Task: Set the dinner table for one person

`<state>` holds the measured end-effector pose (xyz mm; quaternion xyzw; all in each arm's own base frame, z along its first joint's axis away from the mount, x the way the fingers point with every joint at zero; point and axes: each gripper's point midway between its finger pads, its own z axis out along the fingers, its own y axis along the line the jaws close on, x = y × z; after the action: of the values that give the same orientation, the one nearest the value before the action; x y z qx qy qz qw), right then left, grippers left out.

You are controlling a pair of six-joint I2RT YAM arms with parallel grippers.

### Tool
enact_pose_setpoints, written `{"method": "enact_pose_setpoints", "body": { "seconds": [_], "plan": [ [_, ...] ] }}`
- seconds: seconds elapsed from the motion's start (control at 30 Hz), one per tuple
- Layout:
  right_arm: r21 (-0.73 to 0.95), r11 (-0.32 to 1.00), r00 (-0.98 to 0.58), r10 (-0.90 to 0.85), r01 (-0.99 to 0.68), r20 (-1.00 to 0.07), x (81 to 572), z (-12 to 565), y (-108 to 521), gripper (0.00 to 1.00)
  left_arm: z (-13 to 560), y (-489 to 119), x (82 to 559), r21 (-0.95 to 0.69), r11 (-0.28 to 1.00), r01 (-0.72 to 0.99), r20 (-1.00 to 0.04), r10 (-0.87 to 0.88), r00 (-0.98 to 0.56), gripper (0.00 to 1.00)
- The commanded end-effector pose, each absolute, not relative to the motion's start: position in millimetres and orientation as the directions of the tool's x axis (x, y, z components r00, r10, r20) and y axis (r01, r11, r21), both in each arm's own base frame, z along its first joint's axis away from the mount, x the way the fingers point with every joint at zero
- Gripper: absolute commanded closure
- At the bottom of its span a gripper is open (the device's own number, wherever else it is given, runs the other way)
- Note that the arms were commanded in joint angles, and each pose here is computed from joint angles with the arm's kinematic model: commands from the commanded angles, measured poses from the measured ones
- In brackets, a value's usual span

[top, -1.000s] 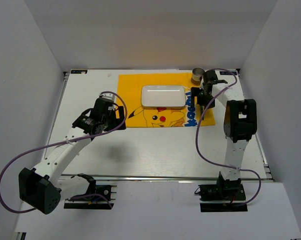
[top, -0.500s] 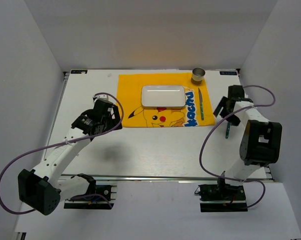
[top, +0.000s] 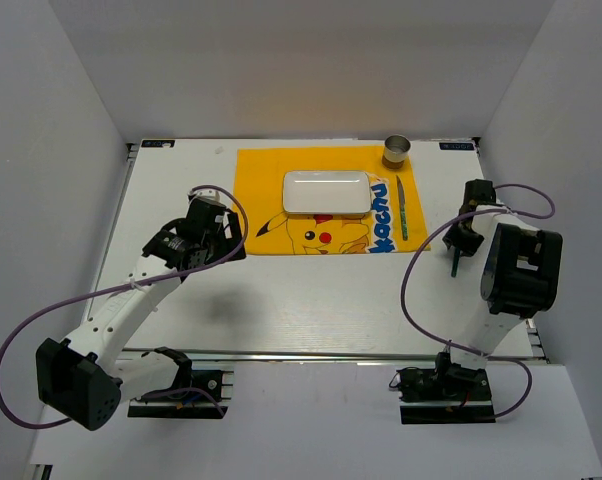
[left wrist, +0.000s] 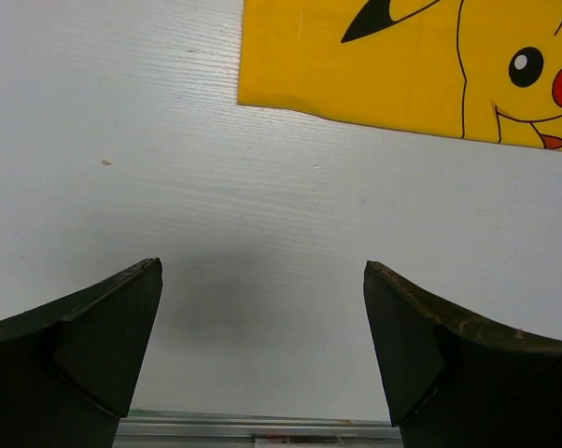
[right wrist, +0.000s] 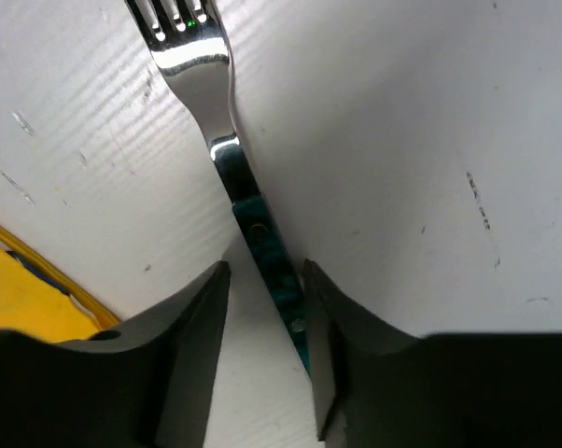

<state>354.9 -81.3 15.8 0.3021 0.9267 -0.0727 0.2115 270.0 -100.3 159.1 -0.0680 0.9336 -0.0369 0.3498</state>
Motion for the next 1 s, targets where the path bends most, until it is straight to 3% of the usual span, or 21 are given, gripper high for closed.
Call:
{"method": "enact_pose_setpoints", "body": {
  "seconds": [0.0,0.07,0.1,0.13,0.23,0.27,0.37,0.4,0.53,0.57,0.6,0.8,0.97],
  "plan": [
    [-0.049,0.804,-0.741,0.520,0.593,-0.424,356,5,-88,0.58,170,-103,273,-0.146,0.986,-0.084,-0.672,-0.161,-0.723,0.02],
    [-0.055,0.802,-0.738,0.518,0.595,-0.433,353,9,-89,0.79,171,-100,274,-0.145,0.985,-0.096,-0.672,-0.169,-0.721,0.02],
    [-0.050,0.801,-0.732,0.518,0.597,-0.442,352,14,-88,0.95,171,-99,275,-0.144,0.985,-0.097,-0.672,-0.169,-0.721,0.02],
    [-0.031,0.806,-0.719,0.510,0.592,-0.472,354,27,-83,1.00,170,-99,274,-0.143,0.985,-0.100,-0.671,-0.171,-0.722,0.02],
    [0.086,0.838,-0.655,0.480,0.538,-0.583,372,73,-57,1.00,173,-90,276,-0.129,0.978,-0.164,-0.684,-0.207,-0.699,0.02],
    [0.153,0.892,-0.683,0.427,0.425,-0.592,380,83,-12,1.00,174,-85,278,-0.124,0.974,-0.189,-0.687,-0.222,-0.692,0.02],
    [0.207,0.935,-0.690,0.351,0.287,-0.632,407,117,54,1.00,181,-68,279,-0.097,0.952,-0.291,-0.707,-0.272,-0.652,0.02],
    [0.196,0.966,-0.749,0.254,0.168,-0.612,405,109,116,1.00,185,-62,279,-0.086,0.944,-0.320,-0.719,-0.281,-0.635,0.02],
    [0.285,0.957,-0.770,0.142,-0.054,-0.622,414,124,246,1.00,193,-51,278,-0.119,0.925,-0.360,-0.745,-0.323,-0.584,0.02],
    [0.319,0.944,-0.742,0.155,-0.083,-0.652,428,147,269,1.00,194,-51,277,-0.125,0.926,-0.357,-0.747,-0.324,-0.580,0.02],
    [0.311,0.944,-0.765,0.122,-0.107,-0.632,428,129,295,1.00,194,-52,277,-0.132,0.926,-0.354,-0.751,-0.326,-0.574,0.02],
    [0.507,0.831,-0.769,0.166,-0.229,-0.618,439,154,417,1.00,193,-49,277,-0.131,0.923,-0.363,-0.749,-0.332,-0.574,0.02],
    [0.591,0.783,-0.816,0.204,-0.196,-0.541,444,134,477,1.00,190,-52,278,-0.128,0.927,-0.353,-0.740,-0.326,-0.588,0.02]
  ]
}}
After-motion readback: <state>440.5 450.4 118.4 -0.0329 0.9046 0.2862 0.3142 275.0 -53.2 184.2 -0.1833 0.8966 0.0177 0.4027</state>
